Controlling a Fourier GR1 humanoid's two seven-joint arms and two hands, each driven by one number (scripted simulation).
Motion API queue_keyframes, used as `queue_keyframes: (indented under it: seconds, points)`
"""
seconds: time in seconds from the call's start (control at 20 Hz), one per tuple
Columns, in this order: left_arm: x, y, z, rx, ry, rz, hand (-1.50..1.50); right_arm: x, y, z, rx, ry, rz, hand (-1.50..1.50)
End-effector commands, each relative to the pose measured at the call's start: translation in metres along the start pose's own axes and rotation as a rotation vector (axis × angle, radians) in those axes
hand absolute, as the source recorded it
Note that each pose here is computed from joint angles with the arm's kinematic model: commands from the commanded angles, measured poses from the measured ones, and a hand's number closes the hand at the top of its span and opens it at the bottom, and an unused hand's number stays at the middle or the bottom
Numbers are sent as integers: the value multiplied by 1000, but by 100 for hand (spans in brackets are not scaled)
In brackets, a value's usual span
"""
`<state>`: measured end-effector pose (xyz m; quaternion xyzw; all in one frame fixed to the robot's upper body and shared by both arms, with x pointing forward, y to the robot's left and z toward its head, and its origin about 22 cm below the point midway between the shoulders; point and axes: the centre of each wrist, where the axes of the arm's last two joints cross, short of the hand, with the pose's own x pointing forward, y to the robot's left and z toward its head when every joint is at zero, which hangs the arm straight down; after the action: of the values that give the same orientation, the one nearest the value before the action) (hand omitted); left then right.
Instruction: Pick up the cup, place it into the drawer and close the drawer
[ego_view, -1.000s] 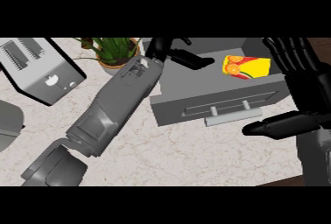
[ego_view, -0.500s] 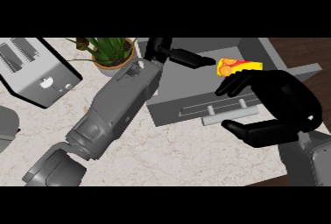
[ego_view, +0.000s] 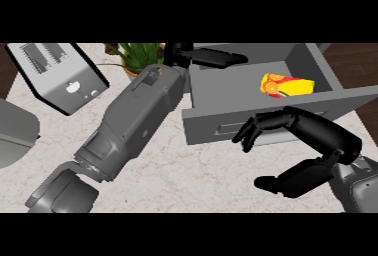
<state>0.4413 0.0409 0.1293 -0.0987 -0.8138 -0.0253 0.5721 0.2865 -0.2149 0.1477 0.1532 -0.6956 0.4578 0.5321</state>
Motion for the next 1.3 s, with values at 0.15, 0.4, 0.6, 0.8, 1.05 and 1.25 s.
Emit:
queue_keyframes:
  seconds: [0.15, 0.4, 0.6, 0.8, 1.05, 1.25]
  points:
    - [-5, 5, 2, 21, -9, 56, -150, -23, 29, 5, -50, 207, 245, -150]
    - [-17, 17, 12, 27, -21, 107, -150, -81, 55, -12, -35, 320, 270, -150]
    - [-29, 43, 23, 64, -36, 138, -150, -127, 40, -10, 52, 413, 295, -150]
    - [-39, 58, 36, 54, -31, 149, -150, -156, 53, -43, 34, 464, 325, 150]
    - [-26, 66, 34, 36, -41, 169, -150, -173, 7, -42, -106, 427, 282, 150]
    - [-31, 82, 42, 25, -36, 173, -150, -168, -37, -37, -247, 381, 282, 150]
